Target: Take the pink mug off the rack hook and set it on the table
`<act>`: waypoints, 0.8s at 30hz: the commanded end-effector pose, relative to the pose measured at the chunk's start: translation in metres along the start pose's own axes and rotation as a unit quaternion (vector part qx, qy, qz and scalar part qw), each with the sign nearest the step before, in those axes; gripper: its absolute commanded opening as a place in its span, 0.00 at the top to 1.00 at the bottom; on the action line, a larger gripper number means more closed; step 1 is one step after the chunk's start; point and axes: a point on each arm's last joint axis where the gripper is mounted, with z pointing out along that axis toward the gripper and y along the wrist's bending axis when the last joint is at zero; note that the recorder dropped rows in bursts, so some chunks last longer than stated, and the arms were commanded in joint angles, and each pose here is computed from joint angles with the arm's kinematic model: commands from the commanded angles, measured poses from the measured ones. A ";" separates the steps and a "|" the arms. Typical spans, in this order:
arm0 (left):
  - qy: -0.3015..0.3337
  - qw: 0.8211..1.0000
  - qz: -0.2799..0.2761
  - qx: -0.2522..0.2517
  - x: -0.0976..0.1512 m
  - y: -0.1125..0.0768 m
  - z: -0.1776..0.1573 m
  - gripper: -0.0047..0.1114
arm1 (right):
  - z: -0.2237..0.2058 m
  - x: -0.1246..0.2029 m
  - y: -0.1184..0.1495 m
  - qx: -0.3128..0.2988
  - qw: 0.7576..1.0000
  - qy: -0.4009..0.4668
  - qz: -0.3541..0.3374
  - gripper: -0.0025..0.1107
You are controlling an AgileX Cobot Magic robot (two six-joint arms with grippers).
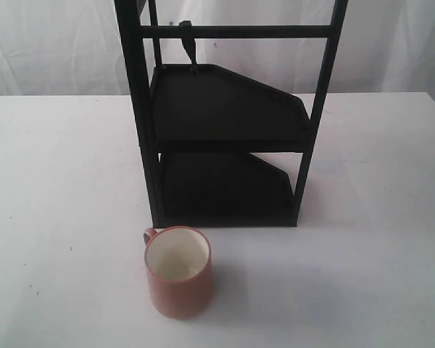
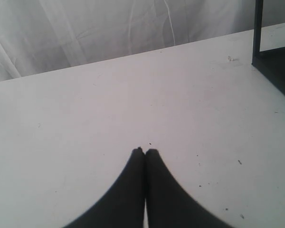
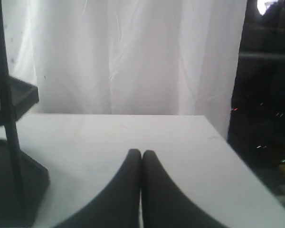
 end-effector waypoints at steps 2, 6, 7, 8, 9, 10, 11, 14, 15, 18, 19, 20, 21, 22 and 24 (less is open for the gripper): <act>-0.002 1.000 -0.003 -0.001 0.001 0.000 0.000 0.96 | -0.001 0.013 -0.003 0.026 0.981 0.060 0.181 0.98; -0.002 1.000 -0.003 -0.001 0.001 0.000 0.000 0.96 | -0.003 0.023 -0.003 0.026 0.989 0.117 0.080 0.98; -0.002 1.000 -0.003 -0.001 0.001 0.000 0.000 0.96 | -0.003 0.023 -0.003 0.023 0.991 0.118 0.066 0.98; -0.002 1.000 -0.003 -0.001 0.001 0.000 0.000 0.96 | -0.003 0.023 -0.002 0.018 0.992 0.118 0.050 0.98; -0.002 1.000 -0.003 -0.001 0.001 0.000 0.000 0.96 | -0.003 0.023 -0.002 0.015 0.992 0.119 0.036 0.98; -0.002 1.000 -0.003 -0.001 0.001 0.000 0.000 0.96 | -0.003 0.023 -0.002 0.014 0.992 0.119 0.027 0.98; -0.002 1.000 -0.003 -0.001 0.001 0.000 0.000 0.96 | -0.003 0.023 -0.002 0.013 0.993 0.119 0.020 0.98; -0.002 1.000 -0.003 -0.001 0.001 0.000 0.000 0.96 | -0.003 0.023 -0.002 0.012 0.993 0.119 0.012 0.98; -0.002 1.000 -0.003 -0.001 0.001 0.000 0.000 0.96 | -0.003 0.023 -0.002 0.012 0.993 0.119 0.012 0.98; -0.002 1.000 -0.003 -0.001 0.001 0.000 0.000 0.96 | -0.003 0.024 -0.002 0.013 0.992 0.123 0.014 0.98; -0.002 1.000 -0.003 -0.001 0.001 0.000 0.000 0.96 | -0.003 0.024 -0.002 0.013 0.992 0.123 0.014 0.98; -0.002 1.000 -0.003 -0.001 0.001 0.000 0.000 0.96 | -0.003 0.024 -0.002 0.013 0.992 0.123 0.014 0.98; -0.002 1.000 -0.003 -0.001 0.001 0.000 0.000 0.96 | -0.003 0.024 -0.002 0.013 0.992 0.123 0.014 0.98; -0.002 1.000 -0.003 -0.001 0.001 0.000 0.000 0.96 | -0.003 0.024 -0.002 0.013 0.992 0.123 0.014 0.98; -0.002 1.000 -0.003 -0.001 0.001 0.000 0.000 0.96 | -0.003 0.024 -0.002 0.013 0.992 0.123 0.014 0.98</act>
